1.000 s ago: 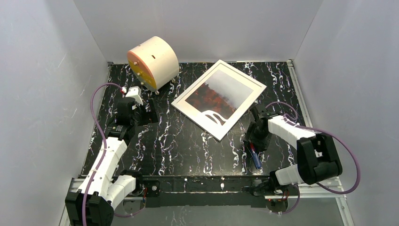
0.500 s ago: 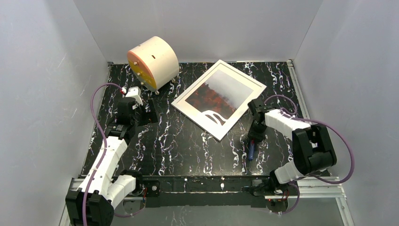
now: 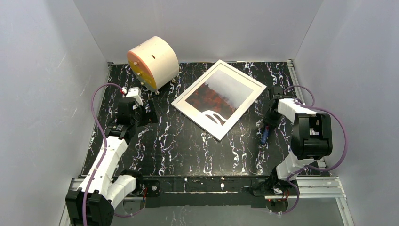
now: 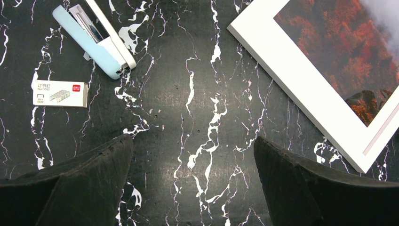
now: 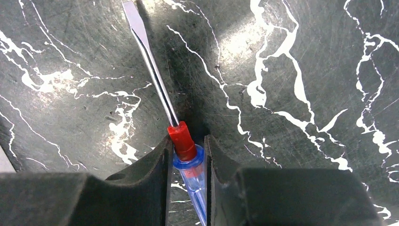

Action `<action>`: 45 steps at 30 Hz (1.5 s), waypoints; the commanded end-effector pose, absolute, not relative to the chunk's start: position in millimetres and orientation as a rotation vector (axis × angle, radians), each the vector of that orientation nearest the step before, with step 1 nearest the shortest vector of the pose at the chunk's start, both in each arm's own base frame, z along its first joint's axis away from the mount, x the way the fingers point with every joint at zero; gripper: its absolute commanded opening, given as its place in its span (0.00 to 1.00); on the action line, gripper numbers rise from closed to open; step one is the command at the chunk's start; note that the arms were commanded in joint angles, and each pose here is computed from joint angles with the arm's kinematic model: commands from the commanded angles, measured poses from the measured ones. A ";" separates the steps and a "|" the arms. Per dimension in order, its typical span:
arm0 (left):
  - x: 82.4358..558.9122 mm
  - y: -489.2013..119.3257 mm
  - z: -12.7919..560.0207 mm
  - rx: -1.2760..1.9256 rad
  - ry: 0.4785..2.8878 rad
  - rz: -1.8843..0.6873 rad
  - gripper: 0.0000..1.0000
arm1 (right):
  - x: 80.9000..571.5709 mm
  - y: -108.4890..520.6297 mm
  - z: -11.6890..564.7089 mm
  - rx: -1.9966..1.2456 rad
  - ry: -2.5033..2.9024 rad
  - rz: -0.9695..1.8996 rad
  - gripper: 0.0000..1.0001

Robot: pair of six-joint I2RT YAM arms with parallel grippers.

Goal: Take the photo out of the frame
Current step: Move the screwdriver to the center of the board, then adjust the photo frame at the center of the board.

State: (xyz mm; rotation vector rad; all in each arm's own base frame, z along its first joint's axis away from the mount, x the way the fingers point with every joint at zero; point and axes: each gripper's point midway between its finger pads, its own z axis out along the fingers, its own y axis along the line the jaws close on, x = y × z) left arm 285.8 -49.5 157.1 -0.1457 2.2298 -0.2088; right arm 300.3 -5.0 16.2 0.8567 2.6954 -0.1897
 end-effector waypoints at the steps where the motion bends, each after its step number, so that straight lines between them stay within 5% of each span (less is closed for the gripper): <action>1: 283.7 -48.1 157.6 -0.151 2.232 -0.200 0.99 | 282.2 -18.6 -4.5 0.759 2.785 -0.320 0.27; 10: 284.2 -48.4 157.8 -0.150 2.231 -0.202 0.99 | 293.1 -5.0 8.1 0.674 2.778 -0.179 0.48; 32: 284.6 -48.0 156.6 -0.153 2.237 -0.198 0.99 | 323.4 12.9 77.5 0.584 2.653 0.023 0.74; 37: 284.8 -43.3 159.6 -0.175 2.222 -0.172 0.99 | 324.0 16.1 97.4 0.620 2.597 0.064 0.98; 45: 285.0 -10.2 169.4 -0.342 2.136 0.002 0.99 | 321.5 55.1 119.9 0.654 2.542 0.385 0.99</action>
